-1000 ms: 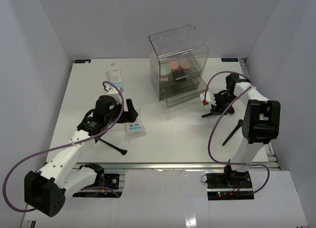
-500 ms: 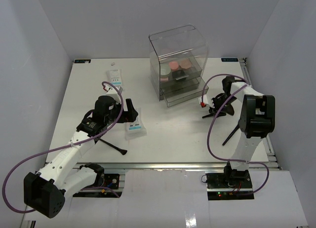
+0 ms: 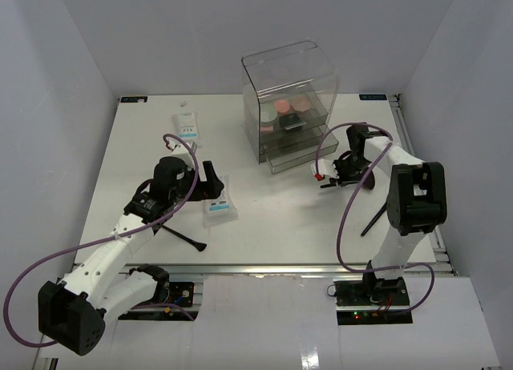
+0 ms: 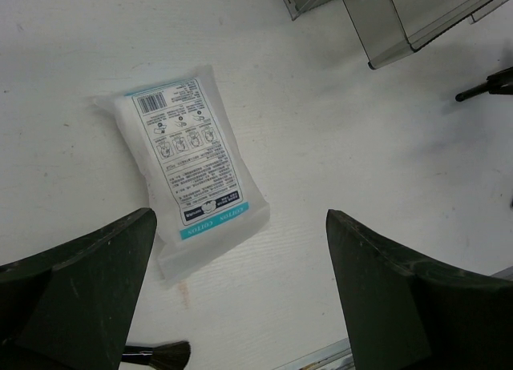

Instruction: Organize the makeup

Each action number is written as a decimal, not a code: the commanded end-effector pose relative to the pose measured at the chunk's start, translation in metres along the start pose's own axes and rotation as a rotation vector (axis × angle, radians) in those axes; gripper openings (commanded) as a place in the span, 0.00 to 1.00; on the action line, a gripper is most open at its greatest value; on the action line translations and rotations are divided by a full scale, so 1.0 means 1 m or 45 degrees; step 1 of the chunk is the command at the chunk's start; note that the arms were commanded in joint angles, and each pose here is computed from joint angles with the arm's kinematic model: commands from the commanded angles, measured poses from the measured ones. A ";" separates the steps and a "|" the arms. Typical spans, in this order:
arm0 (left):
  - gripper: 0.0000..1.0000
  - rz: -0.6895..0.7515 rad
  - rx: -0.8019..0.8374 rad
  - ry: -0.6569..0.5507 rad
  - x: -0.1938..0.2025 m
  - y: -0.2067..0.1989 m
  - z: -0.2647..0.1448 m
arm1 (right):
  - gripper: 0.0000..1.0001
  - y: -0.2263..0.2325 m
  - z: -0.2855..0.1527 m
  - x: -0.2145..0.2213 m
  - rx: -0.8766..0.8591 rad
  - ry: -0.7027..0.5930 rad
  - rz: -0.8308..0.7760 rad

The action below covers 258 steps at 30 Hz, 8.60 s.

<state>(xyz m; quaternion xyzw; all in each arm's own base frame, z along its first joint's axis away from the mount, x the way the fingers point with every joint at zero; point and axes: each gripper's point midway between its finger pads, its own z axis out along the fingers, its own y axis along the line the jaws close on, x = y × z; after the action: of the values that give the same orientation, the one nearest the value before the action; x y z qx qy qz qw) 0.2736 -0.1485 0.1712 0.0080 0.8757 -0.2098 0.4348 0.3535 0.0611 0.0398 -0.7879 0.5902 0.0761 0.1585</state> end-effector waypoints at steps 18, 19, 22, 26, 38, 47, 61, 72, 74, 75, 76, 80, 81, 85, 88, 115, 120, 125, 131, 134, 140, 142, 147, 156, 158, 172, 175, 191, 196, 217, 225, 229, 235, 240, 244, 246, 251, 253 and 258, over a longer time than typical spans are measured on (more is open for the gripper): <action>0.95 -0.775 -0.357 0.074 0.041 0.029 -0.079 | 0.50 -0.139 -0.065 -0.188 0.478 -0.148 -0.281; 0.95 -0.786 -0.398 0.096 0.046 0.033 -0.081 | 0.59 -0.142 -0.063 -0.188 0.484 -0.149 -0.269; 0.96 -0.832 -0.443 0.160 0.054 0.033 -0.082 | 0.64 -0.142 -0.067 -0.190 0.518 -0.178 -0.186; 0.95 -0.867 -0.495 0.249 0.065 0.033 -0.075 | 0.66 -0.119 -0.094 -0.210 0.535 -0.340 -0.059; 0.72 -0.979 -0.662 0.576 0.119 0.060 -0.037 | 0.71 0.022 -0.127 -0.230 0.440 -0.852 0.217; 0.70 -1.060 -0.852 0.552 0.142 0.104 -0.029 | 0.72 0.040 -0.134 -0.197 0.501 -0.964 0.339; 0.37 -1.083 -0.938 0.615 0.162 0.135 -0.012 | 0.72 0.044 -0.142 -0.182 0.534 -1.010 0.388; 0.00 -0.914 -0.732 0.399 0.101 0.123 -0.016 | 0.72 0.045 -0.156 -0.170 0.605 -1.027 0.411; 0.00 -0.838 -0.552 0.271 0.069 0.103 -0.022 | 0.72 0.045 -0.162 -0.169 0.627 -1.036 0.409; 0.00 -0.769 -0.446 0.230 0.052 0.090 -0.025 | 0.72 0.045 -0.164 -0.168 0.640 -1.036 0.410; 0.00 -0.691 -0.324 0.197 0.037 0.075 -0.025 | 0.72 0.045 -0.166 -0.167 0.652 -1.035 0.410; 0.00 -0.385 0.220 -0.020 -0.026 -0.010 -0.023 | 0.72 0.041 -0.173 -0.158 0.700 -1.027 0.437; 0.00 -0.284 0.324 -0.037 -0.035 -0.036 -0.024 | 0.72 0.040 -0.174 -0.155 0.710 -1.026 0.456; 0.00 0.182 0.511 -0.081 -0.062 -0.126 -0.010 | 0.72 0.039 -0.174 -0.144 0.726 -1.033 0.511; 0.00 0.488 0.543 -0.102 -0.066 -0.171 0.010 | 0.72 0.038 -0.177 -0.133 0.755 -1.031 0.553; 0.01 1.527 0.123 -0.239 -0.092 -0.255 0.187 | 0.72 0.047 -0.182 -0.092 0.839 -1.079 0.710; 0.02 1.522 0.150 -0.279 -0.096 -0.254 0.177 | 0.72 0.047 -0.182 -0.093 0.837 -1.085 0.705; 0.03 1.545 0.041 -0.205 -0.094 -0.220 0.203 | 0.72 0.048 -0.181 -0.092 0.837 -1.087 0.714; 0.24 1.560 -0.029 -0.157 -0.083 -0.200 0.222 | 0.72 0.048 -0.178 -0.088 0.836 -1.078 0.728; 0.46 1.534 -0.044 -0.159 -0.084 -0.199 0.222 | 0.72 0.047 -0.176 -0.087 0.837 -1.071 0.723; 0.72 1.432 -0.004 -0.189 -0.091 -0.209 0.199 | 0.76 0.048 -0.173 -0.075 0.875 -0.949 0.699; 0.75 1.380 0.037 -0.225 -0.098 -0.218 0.181 | 0.78 0.052 -0.167 -0.066 0.855 -0.857 0.682; 0.95 1.208 0.242 -0.240 -0.102 -0.234 0.119 | 0.80 0.051 -0.169 -0.023 0.817 -0.527 0.747; 0.98 0.928 0.421 -0.300 -0.071 -0.179 0.001 | 0.85 0.129 -0.116 0.012 0.277 -0.144 0.482; 0.98 0.883 0.407 -0.369 -0.074 -0.163 -0.021 | 0.93 0.138 -0.104 0.024 0.239 -0.022 0.146; 0.98 0.659 0.267 -0.636 -0.073 -0.095 -0.076 | 0.93 0.096 -0.049 0.069 0.150 0.185 -0.266; 0.98 0.656 0.295 -0.609 -0.069 -0.099 -0.073 | 0.90 0.096 -0.036 0.076 0.088 0.201 -0.265; 0.98 0.646 0.287 -0.588 -0.068 -0.095 -0.068 | 0.39 0.099 -0.003 0.084 -0.174 0.217 -0.182; 0.98 0.643 0.257 -0.575 -0.067 -0.089 -0.061 | 0.22 0.090 0.004 0.073 -0.171 0.237 -0.063; 0.98 0.622 0.138 -0.533 -0.067 -0.064 -0.040 | 0.08 0.041 -0.065 -0.055 0.229 -0.020 0.023; 0.98 0.611 0.104 -0.548 -0.071 -0.057 -0.041 | 0.08 -0.045 -0.109 -0.142 0.469 -0.104 -0.069; 0.98 0.607 0.097 -0.561 -0.073 -0.055 -0.043 | 0.08 -0.085 -0.107 -0.165 0.550 -0.059 -0.088; 0.98 0.605 0.087 -0.555 -0.074 -0.052 -0.040 | 0.08 -0.139 -0.104 -0.193 0.653 -0.019 -0.132; 0.98 0.599 0.083 -0.548 -0.075 -0.049 -0.038 | 0.12 -0.159 -0.080 -0.187 0.676 0.086 -0.164; 0.98 0.598 0.082 -0.546 -0.075 -0.048 -0.037 | 0.22 -0.166 -0.068 -0.177 0.707 0.137 -0.178; 0.98 0.596 0.082 -0.541 -0.075 -0.048 -0.036 | 0.29 -0.164 -0.060 -0.171 0.692 0.150 -0.176; 0.98 0.594 0.091 -0.534 -0.073 -0.049 -0.035 | 0.55 -0.161 -0.055 -0.161 0.690 0.126 -0.122; 0.98 0.594 0.090 -0.533 -0.073 -0.048 -0.034 | 0.58 -0.159 -0.059 -0.161 0.694 0.100 -0.099; 0.98 0.595 0.093 -0.521 -0.071 -0.048 -0.032 | 0.57 -0.134 -0.080 -0.183 0.684 -0.119 -0.055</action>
<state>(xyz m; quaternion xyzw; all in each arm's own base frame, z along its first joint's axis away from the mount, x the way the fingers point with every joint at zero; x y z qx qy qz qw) 0.2838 -0.1665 0.2586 0.1847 0.7390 -0.1232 0.6361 0.4443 0.2237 0.1514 -0.7494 0.5703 -0.1032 0.3202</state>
